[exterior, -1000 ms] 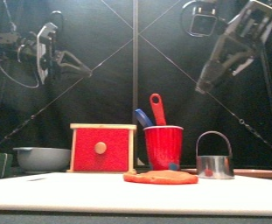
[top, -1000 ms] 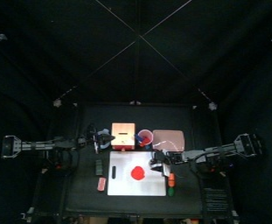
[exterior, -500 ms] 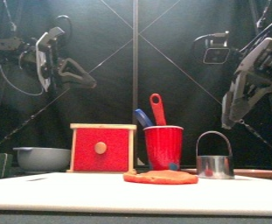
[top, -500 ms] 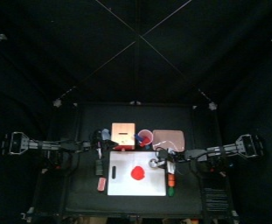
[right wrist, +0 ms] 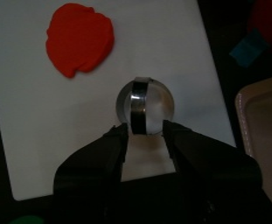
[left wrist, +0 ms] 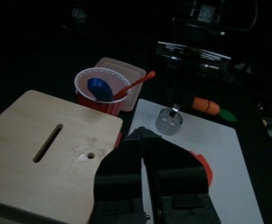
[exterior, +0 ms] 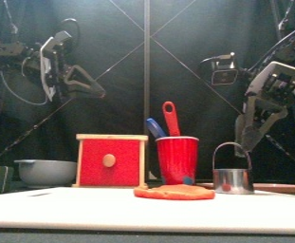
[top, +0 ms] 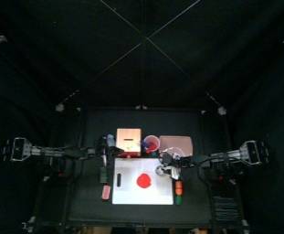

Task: Get the cutter from the drawer then cut the dough then place the extra dough in the bowl
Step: Cut the dough

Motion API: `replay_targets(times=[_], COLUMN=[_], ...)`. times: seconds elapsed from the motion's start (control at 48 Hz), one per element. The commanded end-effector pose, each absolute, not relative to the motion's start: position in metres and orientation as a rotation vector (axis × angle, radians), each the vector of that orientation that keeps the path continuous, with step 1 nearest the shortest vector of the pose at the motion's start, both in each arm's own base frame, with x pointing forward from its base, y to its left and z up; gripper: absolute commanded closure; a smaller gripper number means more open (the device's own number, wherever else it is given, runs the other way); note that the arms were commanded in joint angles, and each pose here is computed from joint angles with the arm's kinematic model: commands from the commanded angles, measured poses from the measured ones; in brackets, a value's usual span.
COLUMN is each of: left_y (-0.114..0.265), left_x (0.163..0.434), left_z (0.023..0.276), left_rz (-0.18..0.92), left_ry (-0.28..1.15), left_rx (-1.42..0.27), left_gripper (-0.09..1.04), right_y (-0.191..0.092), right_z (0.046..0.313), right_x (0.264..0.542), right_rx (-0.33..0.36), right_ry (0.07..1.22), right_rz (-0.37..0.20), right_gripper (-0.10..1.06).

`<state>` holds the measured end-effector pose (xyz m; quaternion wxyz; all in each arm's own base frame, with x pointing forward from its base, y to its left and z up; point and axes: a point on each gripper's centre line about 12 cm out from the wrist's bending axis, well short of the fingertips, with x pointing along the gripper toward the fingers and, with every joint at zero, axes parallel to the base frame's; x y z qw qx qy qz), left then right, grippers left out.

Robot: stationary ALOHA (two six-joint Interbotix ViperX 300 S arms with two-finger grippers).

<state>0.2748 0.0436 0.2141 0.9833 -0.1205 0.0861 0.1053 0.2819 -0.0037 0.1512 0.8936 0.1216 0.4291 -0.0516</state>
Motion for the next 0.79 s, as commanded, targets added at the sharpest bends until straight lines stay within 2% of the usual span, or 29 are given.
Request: replay_targets(times=[0.021, 0.188, 0.458, 0.792], left_y=[0.043, 0.043, 0.043, 0.044], left_x=[0.28, 0.279, 0.279, 0.279], left_z=[0.225, 0.224, 0.224, 0.224], left_rz=[0.205, 0.205, 0.205, 0.206], left_ry=[0.137, 0.14, 0.14, 0.14], left_rx=[-0.239, -0.239, -0.239, -0.238], left_gripper=[0.65, 0.65, 0.65, 0.65], right_y=[-0.004, -0.004, -0.005, -0.003], right_z=[0.158, 0.157, 0.158, 0.176], right_x=[0.288, 0.287, 0.288, 0.3], right_rx=[0.25, 0.25, 0.249, 0.228], right_ry=[0.867, 0.875, 0.871, 0.82], right_rz=[-0.105, -0.105, -0.105, -0.087], right_gripper=[0.22, 0.25, 0.38, 0.38])
